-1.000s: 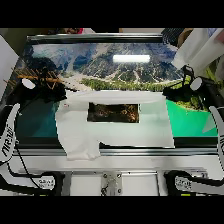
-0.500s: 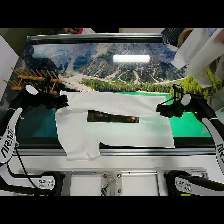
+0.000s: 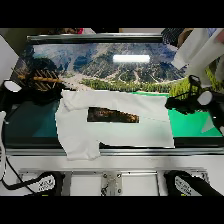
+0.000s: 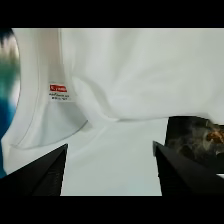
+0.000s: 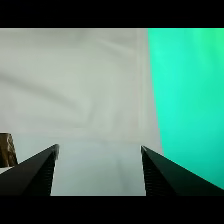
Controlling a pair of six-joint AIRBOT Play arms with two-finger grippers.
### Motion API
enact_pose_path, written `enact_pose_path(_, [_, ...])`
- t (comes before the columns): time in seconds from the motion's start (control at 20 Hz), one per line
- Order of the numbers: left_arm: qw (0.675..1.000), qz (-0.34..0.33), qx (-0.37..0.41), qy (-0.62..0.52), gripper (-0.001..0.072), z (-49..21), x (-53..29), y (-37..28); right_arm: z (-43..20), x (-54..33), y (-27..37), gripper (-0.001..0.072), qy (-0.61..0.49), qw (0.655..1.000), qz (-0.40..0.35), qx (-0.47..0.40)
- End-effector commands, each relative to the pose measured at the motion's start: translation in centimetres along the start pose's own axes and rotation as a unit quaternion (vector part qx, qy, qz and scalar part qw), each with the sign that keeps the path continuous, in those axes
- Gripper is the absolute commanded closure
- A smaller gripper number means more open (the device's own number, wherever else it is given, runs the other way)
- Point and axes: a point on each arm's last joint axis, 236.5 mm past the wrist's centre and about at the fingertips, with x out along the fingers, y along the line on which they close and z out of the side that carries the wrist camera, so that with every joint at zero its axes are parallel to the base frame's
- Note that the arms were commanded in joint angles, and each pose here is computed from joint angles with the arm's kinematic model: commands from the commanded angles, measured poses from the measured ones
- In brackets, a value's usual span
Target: Fold the clothes and pants, and hang the long-sleeved shirts on hangers.
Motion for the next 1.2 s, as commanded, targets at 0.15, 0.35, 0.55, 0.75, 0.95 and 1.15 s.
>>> enact_pose_path(0.15, [1.0,-0.002,0.002,-0.016,0.0142,-3.7,-4.9,-1.7,-11.4,-3.9,-7.6,0.0148,0.109,0.981,-0.061,0.145])
enact_pose_path(0.35, [1.0,-0.008,0.007,0.023,0.0142,-9.5,-1.8,-2.5,-20.3,-1.2,-9.4,0.0148,0.183,0.929,-0.076,0.312])
enact_pose_path(0.55, [0.998,-0.013,0.02,0.061,0.0142,-13.8,0.4,-3.2,-23.1,1.7,-7.7,0.0148,0.185,0.897,-0.044,0.4])
enact_pose_path(0.75, [0.996,-0.016,0.028,0.082,0.0142,-15.8,1.2,-3.7,-22.8,3.6,-7.0,0.0149,0.156,0.889,-0.016,0.43])
enact_pose_path(0.95, [0.996,-0.017,0.031,0.083,0.0142,-15.8,1.3,-3.9,-21.5,4.4,-6.8,0.015,0.124,0.903,-0.011,0.411])
enact_pose_path(1.15, [0.996,-0.018,0.03,0.083,0.0142,-15.8,1.3,-3.9,-19.8,5.1,-4.9,0.0151,0.095,0.92,0.016,0.38])
